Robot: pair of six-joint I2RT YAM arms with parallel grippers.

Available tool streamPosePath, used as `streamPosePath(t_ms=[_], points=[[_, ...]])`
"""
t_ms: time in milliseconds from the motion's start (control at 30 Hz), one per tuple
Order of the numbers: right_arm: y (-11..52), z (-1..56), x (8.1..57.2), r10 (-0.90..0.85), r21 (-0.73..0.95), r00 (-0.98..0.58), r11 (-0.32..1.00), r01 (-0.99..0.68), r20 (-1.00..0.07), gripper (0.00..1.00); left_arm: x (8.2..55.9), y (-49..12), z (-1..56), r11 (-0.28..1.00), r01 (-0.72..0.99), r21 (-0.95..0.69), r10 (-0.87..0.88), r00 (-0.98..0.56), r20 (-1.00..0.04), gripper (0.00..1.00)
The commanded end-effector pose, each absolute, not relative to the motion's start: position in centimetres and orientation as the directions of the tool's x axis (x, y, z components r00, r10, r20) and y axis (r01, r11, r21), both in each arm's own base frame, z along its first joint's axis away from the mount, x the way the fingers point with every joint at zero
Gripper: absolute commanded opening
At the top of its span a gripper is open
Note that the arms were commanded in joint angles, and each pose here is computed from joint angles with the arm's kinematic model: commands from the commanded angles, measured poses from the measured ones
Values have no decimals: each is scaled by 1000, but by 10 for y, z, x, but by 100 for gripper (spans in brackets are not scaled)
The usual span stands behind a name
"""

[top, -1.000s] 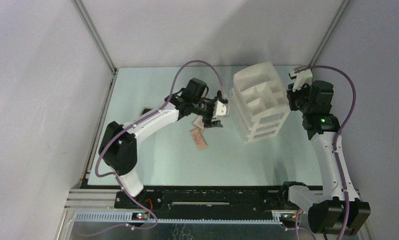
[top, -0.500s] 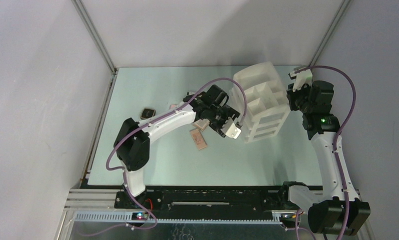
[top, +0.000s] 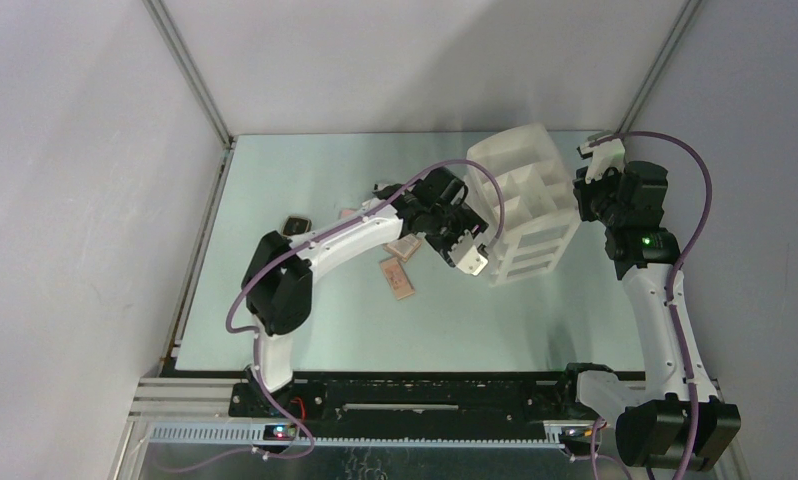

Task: Organize the makeup
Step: Open the makeup tool from the storage box.

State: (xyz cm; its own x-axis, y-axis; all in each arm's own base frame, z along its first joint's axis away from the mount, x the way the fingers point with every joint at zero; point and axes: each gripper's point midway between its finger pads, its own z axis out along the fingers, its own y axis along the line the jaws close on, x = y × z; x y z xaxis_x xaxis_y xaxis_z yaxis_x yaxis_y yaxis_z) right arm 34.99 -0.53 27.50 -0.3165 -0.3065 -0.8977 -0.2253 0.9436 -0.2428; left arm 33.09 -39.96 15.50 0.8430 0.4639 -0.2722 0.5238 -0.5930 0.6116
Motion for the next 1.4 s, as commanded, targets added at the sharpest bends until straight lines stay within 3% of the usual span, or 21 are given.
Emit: streamPosePath(t_ms=[0, 1000, 1367], points=[[-9, 276, 351, -340, -278, -308, 933, -228, -889, 0, 338, -414, 170, -599, 459, 656, 425, 877, -225, 69], [-16, 279, 348, -326, -267, -304, 938, -221, -895, 0, 341, -414, 135, -751, 315, 580, 334, 939, -78, 64], [-16, 278, 348, -325, -265, -307, 939, -221, -895, 0, 333, -411, 161, -703, 350, 620, 357, 927, -119, 62]])
